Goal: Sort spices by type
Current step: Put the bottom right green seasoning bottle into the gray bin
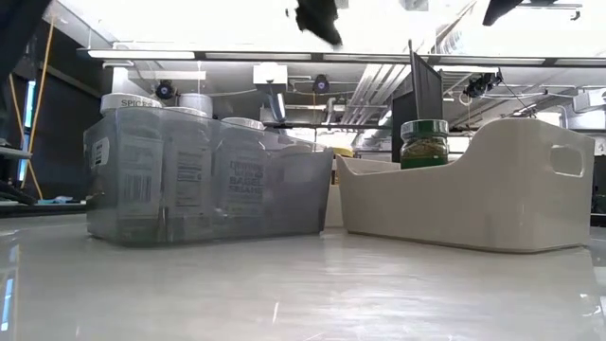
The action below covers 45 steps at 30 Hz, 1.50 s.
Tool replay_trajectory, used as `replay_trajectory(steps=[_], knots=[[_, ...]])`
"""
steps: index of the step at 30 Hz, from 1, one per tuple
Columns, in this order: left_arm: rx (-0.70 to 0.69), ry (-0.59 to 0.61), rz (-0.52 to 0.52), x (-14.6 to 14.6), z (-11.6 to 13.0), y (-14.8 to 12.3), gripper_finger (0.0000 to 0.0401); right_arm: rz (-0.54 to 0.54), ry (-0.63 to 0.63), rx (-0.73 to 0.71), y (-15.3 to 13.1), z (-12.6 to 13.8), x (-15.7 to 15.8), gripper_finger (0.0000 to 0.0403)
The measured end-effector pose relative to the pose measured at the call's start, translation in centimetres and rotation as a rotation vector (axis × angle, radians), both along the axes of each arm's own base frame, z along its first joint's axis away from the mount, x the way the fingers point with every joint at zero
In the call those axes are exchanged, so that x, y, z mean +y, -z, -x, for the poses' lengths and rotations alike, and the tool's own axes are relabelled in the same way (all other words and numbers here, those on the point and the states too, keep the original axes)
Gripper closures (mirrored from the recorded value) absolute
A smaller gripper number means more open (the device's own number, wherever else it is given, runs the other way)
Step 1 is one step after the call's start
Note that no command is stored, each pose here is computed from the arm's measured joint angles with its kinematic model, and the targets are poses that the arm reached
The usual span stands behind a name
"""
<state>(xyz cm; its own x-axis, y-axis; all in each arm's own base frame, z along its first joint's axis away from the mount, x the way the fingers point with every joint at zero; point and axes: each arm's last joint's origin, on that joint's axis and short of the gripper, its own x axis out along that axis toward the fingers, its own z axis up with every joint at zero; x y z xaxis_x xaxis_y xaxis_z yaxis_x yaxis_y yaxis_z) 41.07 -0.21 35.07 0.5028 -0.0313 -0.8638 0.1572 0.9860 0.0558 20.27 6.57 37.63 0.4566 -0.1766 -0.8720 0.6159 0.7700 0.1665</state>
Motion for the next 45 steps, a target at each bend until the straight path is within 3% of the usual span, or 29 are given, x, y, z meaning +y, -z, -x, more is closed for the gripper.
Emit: replay_trajectory(steps=[5, 9, 11, 16, 19, 24, 33, 45], knots=[[-0.216, -0.133, -0.037, 3.1, 6.6, -5.7, 0.0230, 0.059, -0.209, 0.190, 3.7, -4.1, 2.5, 0.0198], [-0.376, -0.282, -0.029, 3.7, 13.1, -7.8, 0.0329, 0.125, -0.333, 0.327, 6.7, -6.2, 3.8, 0.0354], [-0.461, -0.356, 0.007, 3.4, 16.3, -7.9, 0.0378, 0.134, -0.406, 0.367, 7.6, -6.8, 4.1, 0.0386], [-0.655, -0.456, 0.172, 1.4, 22.1, -5.6, 0.0391, -0.091, -0.445, 0.390, 12.5, -6.3, 3.3, 0.0399], [-0.724, -0.487, 0.229, 0.5, 24.7, -3.6, 0.0399, -0.152, -0.295, 0.376, 13.3, -4.3, 2.6, 0.0399], [-0.825, -0.529, 0.240, 0.0, 27.3, -1.7, 0.0400, -0.228, -0.089, 0.138, 12.7, -4.2, 3.0, 0.0402], [-0.857, -0.474, 0.178, 0.0, 28.2, -1.0, 0.0401, -0.246, 0.121, 0.182, 16.0, -6.8, 2.6, 0.0402], [-0.848, -0.436, 0.151, -0.1, 28.2, -1.0, 0.0401, -0.184, 0.198, 0.138, 17.2, -8.7, 0.3, 0.0403]])
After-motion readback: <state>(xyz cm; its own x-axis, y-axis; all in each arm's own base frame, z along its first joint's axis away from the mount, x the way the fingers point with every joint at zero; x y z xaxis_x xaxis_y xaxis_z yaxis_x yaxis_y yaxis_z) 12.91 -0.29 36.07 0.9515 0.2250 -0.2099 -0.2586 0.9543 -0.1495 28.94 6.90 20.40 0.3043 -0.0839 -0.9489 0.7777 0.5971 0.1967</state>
